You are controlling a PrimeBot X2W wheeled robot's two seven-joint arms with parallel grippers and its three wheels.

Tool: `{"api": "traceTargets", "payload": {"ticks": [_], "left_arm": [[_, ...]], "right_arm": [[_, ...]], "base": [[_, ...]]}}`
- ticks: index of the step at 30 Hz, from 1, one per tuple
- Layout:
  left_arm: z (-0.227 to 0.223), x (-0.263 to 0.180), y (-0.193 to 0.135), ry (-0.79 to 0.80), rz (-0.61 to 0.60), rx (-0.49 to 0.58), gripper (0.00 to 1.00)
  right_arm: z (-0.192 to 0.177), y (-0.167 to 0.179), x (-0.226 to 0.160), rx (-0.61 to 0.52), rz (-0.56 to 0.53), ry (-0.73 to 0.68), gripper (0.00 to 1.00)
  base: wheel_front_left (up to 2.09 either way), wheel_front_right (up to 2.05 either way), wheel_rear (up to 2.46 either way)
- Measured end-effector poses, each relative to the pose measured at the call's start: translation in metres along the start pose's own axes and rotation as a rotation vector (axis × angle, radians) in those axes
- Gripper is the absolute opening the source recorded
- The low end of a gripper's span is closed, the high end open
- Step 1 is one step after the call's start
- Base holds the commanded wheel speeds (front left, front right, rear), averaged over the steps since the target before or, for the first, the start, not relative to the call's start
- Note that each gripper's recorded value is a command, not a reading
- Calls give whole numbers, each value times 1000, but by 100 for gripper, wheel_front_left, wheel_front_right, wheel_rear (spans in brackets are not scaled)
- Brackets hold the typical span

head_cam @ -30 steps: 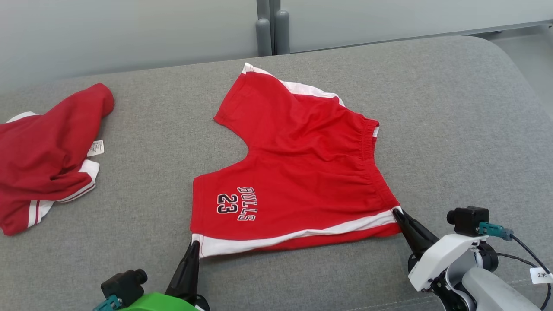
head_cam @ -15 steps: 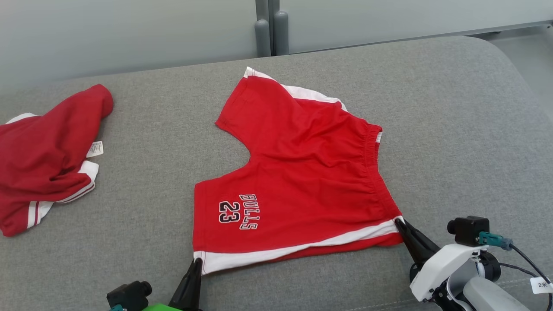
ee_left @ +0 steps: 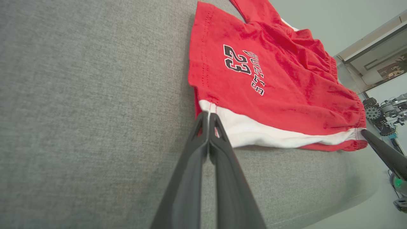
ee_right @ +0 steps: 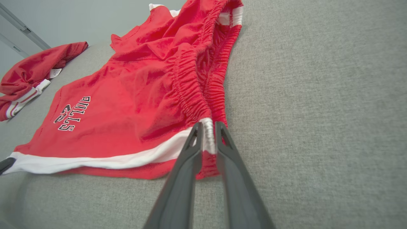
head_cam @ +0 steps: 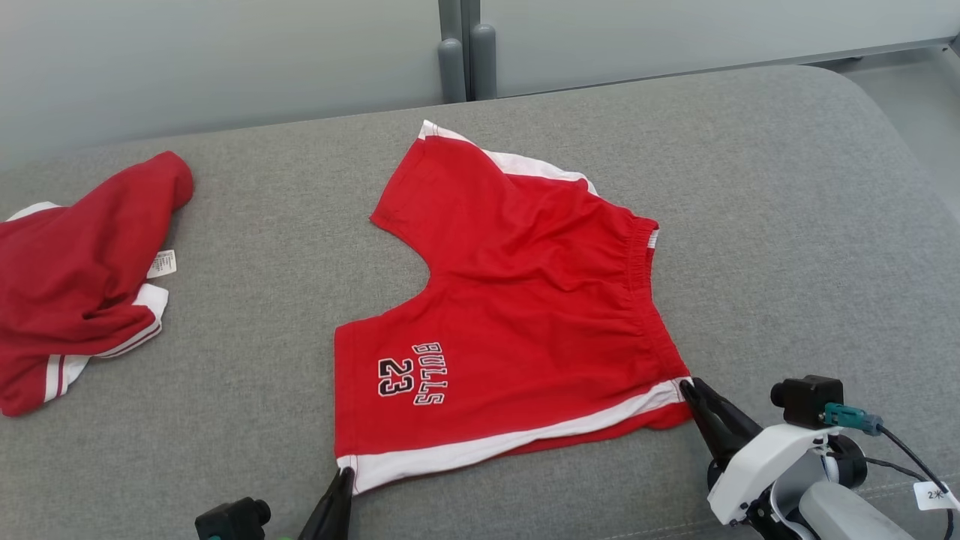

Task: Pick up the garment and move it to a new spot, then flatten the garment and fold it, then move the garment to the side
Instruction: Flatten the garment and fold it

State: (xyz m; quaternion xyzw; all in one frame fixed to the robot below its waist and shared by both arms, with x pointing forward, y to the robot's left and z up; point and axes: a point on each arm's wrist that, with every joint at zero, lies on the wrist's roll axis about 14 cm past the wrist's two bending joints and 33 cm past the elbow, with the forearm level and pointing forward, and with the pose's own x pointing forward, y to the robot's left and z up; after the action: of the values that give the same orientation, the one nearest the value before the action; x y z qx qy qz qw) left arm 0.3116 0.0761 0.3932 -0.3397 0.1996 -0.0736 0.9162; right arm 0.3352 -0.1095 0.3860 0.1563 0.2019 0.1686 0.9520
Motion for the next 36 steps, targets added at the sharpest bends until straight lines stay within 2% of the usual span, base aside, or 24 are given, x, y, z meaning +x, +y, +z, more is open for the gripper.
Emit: {"api": "traceTargets", "payload": {"ticks": [1, 2, 4, 15, 23, 36], "left_arm": [[-1, 0, 1, 2, 1, 3, 89], [-1, -1, 3, 7, 6, 11, 100], [-3, -2, 9, 19, 15, 43, 100], [8, -4, 18, -10, 48, 75, 100], [33, -2, 8, -99, 13, 123, 100], [96, 12, -37, -289, -100, 233, 100]], "right_arm": [[0, -1, 0, -4, -2, 0, 100], [-1, -2, -2, -16, -5, 2, 100], [-4, -4, -5, -26, -11, 9, 100], [-5, -18, -16, -35, -71, -1, 100], [33, -28, -21, -101, -107, -114, 100], [122, -22, -21, -237, -142, -363, 100]], "base": [[0, 0, 0], [0, 0, 0], [0, 0, 0], [0, 0, 0], [0, 0, 0], [0, 0, 0]]}}
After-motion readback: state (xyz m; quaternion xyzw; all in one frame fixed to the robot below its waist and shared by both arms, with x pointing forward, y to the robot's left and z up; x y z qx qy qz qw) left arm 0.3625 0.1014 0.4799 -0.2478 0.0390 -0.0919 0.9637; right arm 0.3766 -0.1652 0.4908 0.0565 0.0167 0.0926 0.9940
